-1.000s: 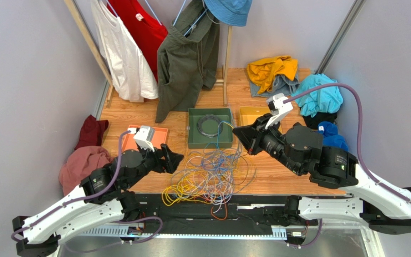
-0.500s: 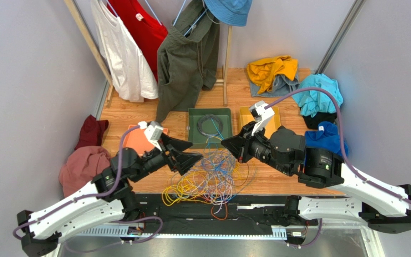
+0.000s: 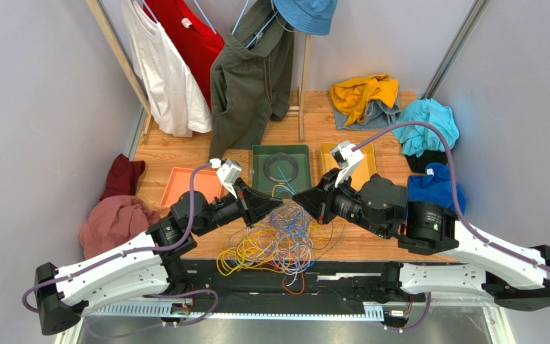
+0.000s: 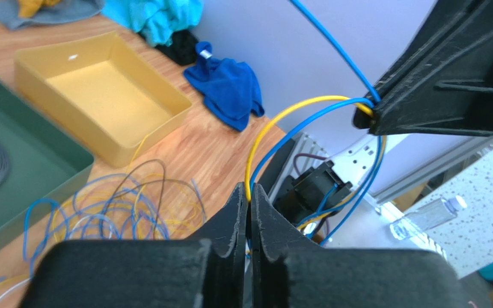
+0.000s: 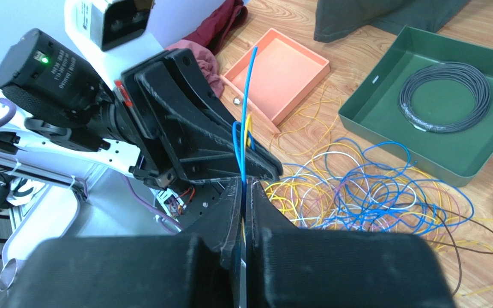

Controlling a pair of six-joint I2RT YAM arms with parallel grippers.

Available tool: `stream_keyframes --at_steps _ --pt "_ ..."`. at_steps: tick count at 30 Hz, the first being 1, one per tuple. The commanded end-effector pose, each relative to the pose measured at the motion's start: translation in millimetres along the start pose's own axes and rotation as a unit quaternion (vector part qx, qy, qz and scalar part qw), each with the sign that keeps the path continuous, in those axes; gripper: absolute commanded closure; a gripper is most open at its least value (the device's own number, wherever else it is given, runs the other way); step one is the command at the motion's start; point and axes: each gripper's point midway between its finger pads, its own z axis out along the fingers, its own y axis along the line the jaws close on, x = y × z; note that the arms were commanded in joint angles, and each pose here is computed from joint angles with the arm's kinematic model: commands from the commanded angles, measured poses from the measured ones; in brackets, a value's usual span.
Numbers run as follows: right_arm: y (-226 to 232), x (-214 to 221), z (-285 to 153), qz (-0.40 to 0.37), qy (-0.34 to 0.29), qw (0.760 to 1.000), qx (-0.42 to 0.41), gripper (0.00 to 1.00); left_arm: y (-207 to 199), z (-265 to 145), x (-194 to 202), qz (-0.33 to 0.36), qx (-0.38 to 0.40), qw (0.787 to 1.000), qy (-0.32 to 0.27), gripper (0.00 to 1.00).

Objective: Untangle the cables

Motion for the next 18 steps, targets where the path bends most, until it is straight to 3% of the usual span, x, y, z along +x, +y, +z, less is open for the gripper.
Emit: stream_keyframes --at_steps 1,3,4,6,7,10,14,18 --pt "-6.6 -9.1 -11.6 0.018 -0.030 0.999 0.007 1.00 4.7 -13.7 -21.3 0.008 -0.049 0.999 -0.011 1.00" --pt "-16.4 -6.9 -17.6 0.020 -0.036 0.999 0.019 1.00 20.7 -25.7 -20.3 0.013 -0.103 0.995 0.002 1.00" --pt "-23.3 -4.0 -19.1 0.021 -0.037 0.999 0.031 1.00 19.6 -33.8 -39.3 0.015 -0.121 0.992 -0.022 1.00" --pt "-33.4 2.7 -23.5 0.023 -0.038 0.998 0.043 0.93 29.4 -47.6 -38.2 0.021 -0.162 0.987 -0.001 1.00" --pt "-37.2 5.9 -24.7 0.023 -0.038 0.998 0.047 0.91 24.1 -54.2 -58.6 0.027 -0.172 0.984 -0.020 1.00" --pt "-50.1 19.2 -27.2 0.031 -0.036 0.997 0.060 0.73 19.4 -67.7 -79.9 0.040 -0.201 0.979 -0.014 1.00" --pt "-65.0 33.7 -31.1 0.035 -0.031 0.996 0.077 0.40 9.7 -74.4 -102.6 0.051 -0.215 0.975 -0.010 1.00" --pt "-79.5 43.1 -37.5 0.039 -0.031 0.994 0.096 0.31 0.2 -77.6 -129.9 0.062 -0.232 0.971 -0.015 1.00"
